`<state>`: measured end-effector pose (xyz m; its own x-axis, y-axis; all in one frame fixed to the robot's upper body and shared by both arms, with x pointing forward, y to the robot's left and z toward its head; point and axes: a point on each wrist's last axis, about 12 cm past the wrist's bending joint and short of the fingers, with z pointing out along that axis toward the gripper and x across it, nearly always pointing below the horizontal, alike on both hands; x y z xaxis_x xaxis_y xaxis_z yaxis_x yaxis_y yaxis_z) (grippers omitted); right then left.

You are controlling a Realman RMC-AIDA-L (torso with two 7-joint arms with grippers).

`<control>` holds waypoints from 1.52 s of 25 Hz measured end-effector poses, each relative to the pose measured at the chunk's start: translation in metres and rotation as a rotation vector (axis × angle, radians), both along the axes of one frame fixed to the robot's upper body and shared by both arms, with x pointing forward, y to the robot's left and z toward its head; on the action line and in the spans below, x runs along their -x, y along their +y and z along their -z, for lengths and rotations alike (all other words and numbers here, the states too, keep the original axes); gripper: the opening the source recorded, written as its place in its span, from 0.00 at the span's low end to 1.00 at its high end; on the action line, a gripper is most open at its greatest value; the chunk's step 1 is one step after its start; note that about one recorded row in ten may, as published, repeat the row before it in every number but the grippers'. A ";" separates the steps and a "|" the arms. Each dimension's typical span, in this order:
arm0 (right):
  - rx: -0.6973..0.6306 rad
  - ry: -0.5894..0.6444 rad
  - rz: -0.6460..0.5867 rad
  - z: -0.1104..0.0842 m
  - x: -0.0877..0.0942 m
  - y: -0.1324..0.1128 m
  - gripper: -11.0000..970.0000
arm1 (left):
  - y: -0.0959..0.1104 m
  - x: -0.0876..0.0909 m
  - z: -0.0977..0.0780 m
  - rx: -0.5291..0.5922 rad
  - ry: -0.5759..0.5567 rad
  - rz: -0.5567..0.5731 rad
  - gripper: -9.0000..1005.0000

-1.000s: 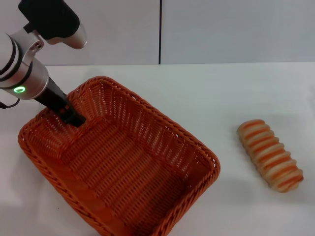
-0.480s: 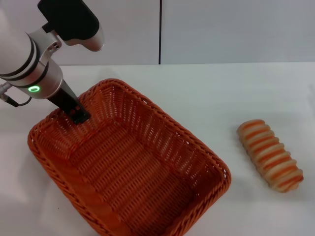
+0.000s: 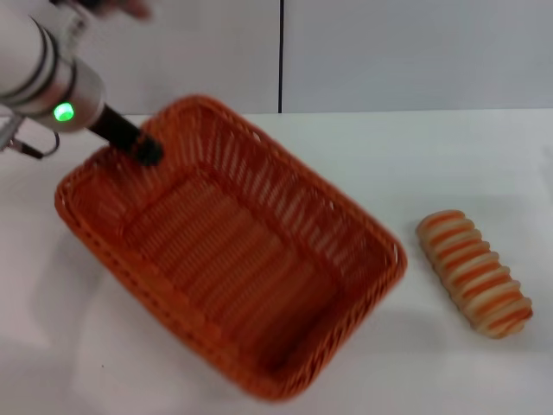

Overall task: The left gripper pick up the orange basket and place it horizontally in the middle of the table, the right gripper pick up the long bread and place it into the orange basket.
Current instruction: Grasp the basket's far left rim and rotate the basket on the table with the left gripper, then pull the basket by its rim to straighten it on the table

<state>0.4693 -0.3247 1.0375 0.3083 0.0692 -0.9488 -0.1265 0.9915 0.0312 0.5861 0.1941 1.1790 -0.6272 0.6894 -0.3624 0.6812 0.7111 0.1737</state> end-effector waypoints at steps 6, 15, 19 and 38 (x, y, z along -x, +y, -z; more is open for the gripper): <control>0.001 -0.011 -0.009 -0.003 -0.004 0.001 0.66 | 0.036 -0.020 -0.017 0.165 -0.022 -0.339 0.28; 0.009 -0.035 -0.030 -0.010 -0.016 0.004 0.66 | 0.084 -0.013 0.007 0.178 0.096 -0.549 0.25; 0.014 -0.041 -0.049 -0.013 -0.024 0.007 0.66 | 0.094 -0.001 0.009 0.171 0.120 -0.574 0.21; 0.014 -0.057 -0.081 -0.017 -0.030 0.014 0.65 | 0.120 0.062 0.017 0.301 0.218 -0.639 0.18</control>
<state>0.4996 -0.3104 1.0540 0.3561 0.0826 -0.9308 -0.2073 0.9782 0.0075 0.5243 0.3144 1.1618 -0.9524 0.0560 -0.2997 0.1152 0.9763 -0.1834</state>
